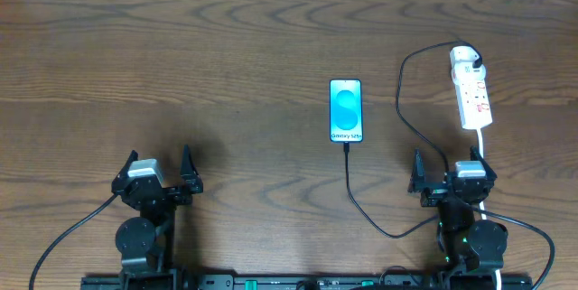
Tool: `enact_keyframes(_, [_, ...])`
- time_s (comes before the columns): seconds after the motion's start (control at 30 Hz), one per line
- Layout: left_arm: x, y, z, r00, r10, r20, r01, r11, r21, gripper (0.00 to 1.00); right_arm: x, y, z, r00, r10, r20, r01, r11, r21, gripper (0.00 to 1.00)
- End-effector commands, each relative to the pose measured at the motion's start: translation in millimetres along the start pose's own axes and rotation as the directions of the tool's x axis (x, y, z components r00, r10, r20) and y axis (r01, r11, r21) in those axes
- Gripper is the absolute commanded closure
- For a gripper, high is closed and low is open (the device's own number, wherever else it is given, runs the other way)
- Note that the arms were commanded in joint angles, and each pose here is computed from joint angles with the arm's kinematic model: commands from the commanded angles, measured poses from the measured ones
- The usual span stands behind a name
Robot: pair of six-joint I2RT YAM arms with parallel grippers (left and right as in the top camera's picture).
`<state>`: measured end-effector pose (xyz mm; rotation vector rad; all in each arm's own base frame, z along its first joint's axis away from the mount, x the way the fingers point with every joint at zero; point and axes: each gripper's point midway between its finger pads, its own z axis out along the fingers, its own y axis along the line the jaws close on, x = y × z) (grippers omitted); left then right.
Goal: Plug charger to phone and switch on socket
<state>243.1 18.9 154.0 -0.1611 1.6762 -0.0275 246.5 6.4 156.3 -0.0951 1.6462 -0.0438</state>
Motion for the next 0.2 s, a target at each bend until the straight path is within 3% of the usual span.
enact_keyframes(0.0, [16.4,1.5,2.2,0.999,0.013,-0.039,-0.013,1.0,0.0,0.02,-0.2,-0.3,-0.4,1.0,0.011,0.003,-0.011,1.0,0.003,0.01])
enact_keyframes(0.17, [16.4,1.5,2.2,0.999,0.013,-0.039,-0.013,1.0,0.0,0.02,-0.2,-0.2,-0.4,1.0,0.011,0.003,-0.011,1.0,0.003,0.01])
